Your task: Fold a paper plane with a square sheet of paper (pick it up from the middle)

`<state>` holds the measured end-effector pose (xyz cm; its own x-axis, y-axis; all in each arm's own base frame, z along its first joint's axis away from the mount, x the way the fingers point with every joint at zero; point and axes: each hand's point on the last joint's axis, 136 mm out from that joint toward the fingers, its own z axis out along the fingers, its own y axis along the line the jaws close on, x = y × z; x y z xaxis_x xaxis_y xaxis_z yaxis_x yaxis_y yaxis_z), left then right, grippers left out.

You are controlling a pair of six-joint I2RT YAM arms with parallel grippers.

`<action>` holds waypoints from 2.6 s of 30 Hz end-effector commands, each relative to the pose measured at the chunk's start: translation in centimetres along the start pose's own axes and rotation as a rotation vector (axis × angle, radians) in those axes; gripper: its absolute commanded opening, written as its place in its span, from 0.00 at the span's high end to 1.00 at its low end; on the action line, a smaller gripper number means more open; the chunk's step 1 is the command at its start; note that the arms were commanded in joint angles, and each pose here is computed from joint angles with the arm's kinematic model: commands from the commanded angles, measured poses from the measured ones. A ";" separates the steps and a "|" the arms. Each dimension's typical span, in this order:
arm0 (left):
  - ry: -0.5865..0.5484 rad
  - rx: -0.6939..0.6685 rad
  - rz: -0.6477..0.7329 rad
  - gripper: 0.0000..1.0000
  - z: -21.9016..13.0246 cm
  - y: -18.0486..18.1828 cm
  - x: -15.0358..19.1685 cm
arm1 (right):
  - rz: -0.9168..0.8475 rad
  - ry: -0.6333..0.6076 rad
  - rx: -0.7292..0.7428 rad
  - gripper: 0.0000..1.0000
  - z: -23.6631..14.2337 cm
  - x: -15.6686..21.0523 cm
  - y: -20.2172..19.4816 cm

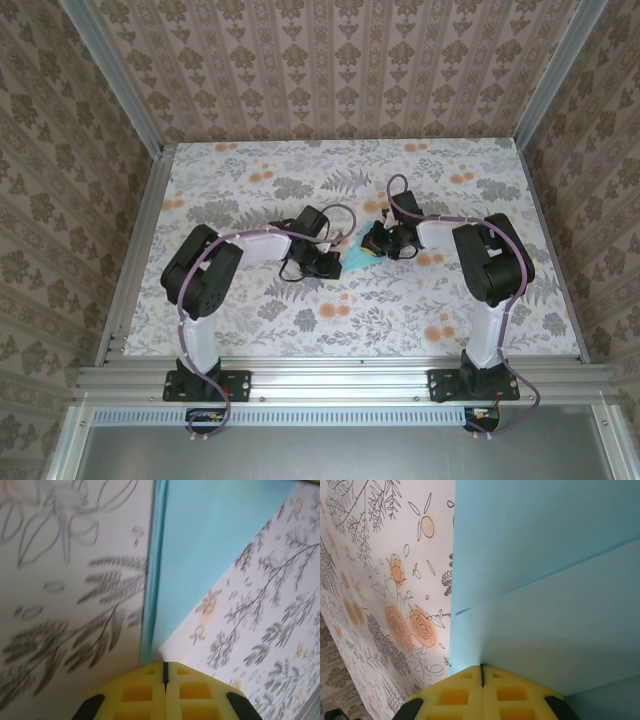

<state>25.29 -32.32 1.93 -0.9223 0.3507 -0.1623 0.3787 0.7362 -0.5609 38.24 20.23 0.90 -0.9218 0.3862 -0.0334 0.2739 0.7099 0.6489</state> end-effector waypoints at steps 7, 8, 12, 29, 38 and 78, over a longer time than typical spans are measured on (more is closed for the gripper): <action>-0.097 -0.014 -0.023 0.86 -4.7 -1.0 -1.4 | -0.014 -0.032 0.102 0.80 -2.1 -0.6 -1.0; -0.131 -0.013 -0.018 0.83 -5.3 -1.4 -2.1 | -0.039 -0.056 0.066 0.77 -3.1 -1.1 0.6; -0.255 -0.095 -0.009 0.71 -7.1 -1.3 -4.4 | -0.066 -0.199 0.022 0.62 -7.1 -2.6 3.5; -0.338 -0.198 0.018 0.44 -6.2 -2.1 -8.0 | 0.019 -0.246 0.030 0.49 -5.4 -2.5 1.0; -0.350 -0.236 0.001 0.30 -6.9 -1.3 -7.6 | 0.003 -0.199 0.019 0.59 -3.2 -2.3 1.3; -0.496 0.565 -0.056 0.06 -20.5 -7.9 -7.7 | -0.316 -0.010 -0.833 0.96 -14.5 3.0 22.4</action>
<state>31.78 -27.91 22.21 -0.9095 -0.1032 -0.4026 0.3327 0.3998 -0.8541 38.66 27.67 22.52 -0.9119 0.3024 -0.2775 -0.2079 0.2426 0.9476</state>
